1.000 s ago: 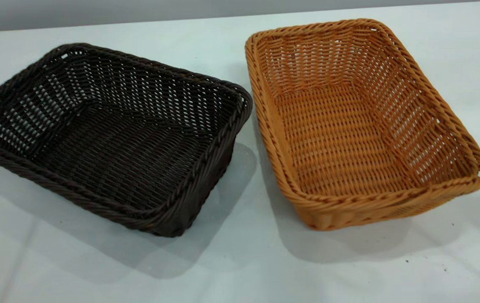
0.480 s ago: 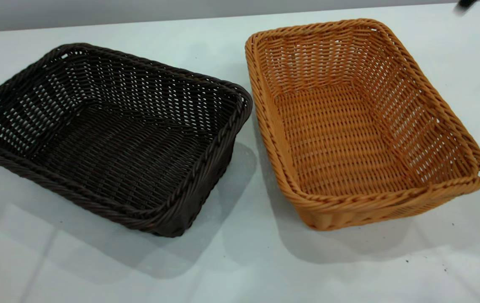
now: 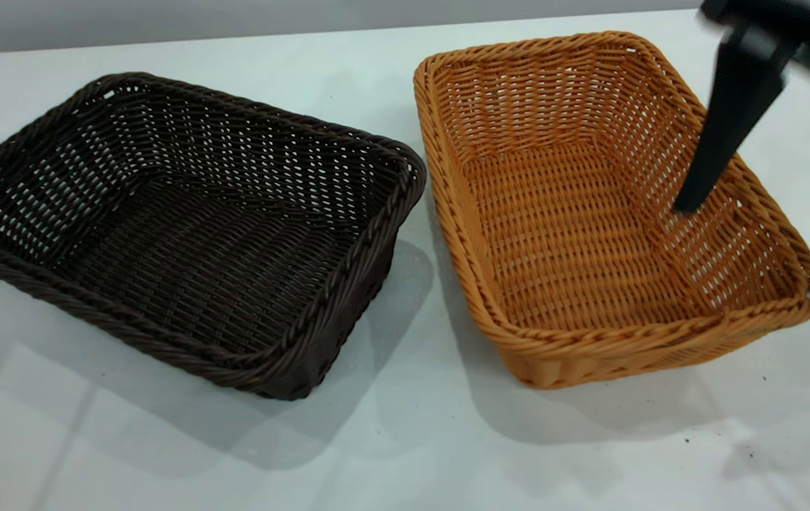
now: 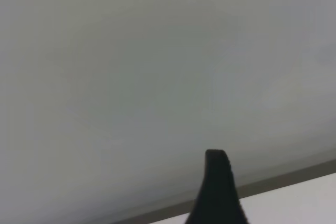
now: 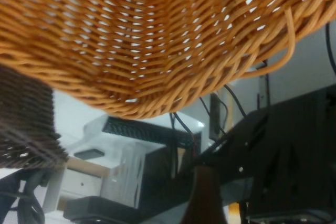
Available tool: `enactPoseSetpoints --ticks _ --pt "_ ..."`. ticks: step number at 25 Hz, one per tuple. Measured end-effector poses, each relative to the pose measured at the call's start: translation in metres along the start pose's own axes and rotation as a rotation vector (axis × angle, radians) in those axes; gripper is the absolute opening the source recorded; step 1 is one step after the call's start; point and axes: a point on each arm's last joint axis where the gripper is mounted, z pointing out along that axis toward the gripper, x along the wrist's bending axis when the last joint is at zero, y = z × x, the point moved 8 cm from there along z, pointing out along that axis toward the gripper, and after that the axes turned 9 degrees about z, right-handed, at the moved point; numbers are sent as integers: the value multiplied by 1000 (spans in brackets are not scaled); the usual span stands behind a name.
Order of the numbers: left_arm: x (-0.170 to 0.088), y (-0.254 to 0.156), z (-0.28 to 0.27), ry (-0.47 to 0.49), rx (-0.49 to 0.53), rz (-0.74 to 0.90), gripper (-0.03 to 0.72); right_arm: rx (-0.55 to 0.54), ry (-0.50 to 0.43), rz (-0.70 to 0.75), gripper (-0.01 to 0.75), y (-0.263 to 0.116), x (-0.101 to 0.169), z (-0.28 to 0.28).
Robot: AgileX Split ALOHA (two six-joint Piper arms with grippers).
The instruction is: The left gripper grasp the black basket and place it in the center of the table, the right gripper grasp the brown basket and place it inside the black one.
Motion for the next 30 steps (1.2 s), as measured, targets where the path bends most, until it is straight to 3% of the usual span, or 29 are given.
enactPoseSetpoints --ticks 14,30 --pt "0 -1 0 -3 4 -4 477 66 -109 47 546 22 -10 30" --pt "0 0 0 -1 1 -4 477 27 -34 4 546 46 4 49"
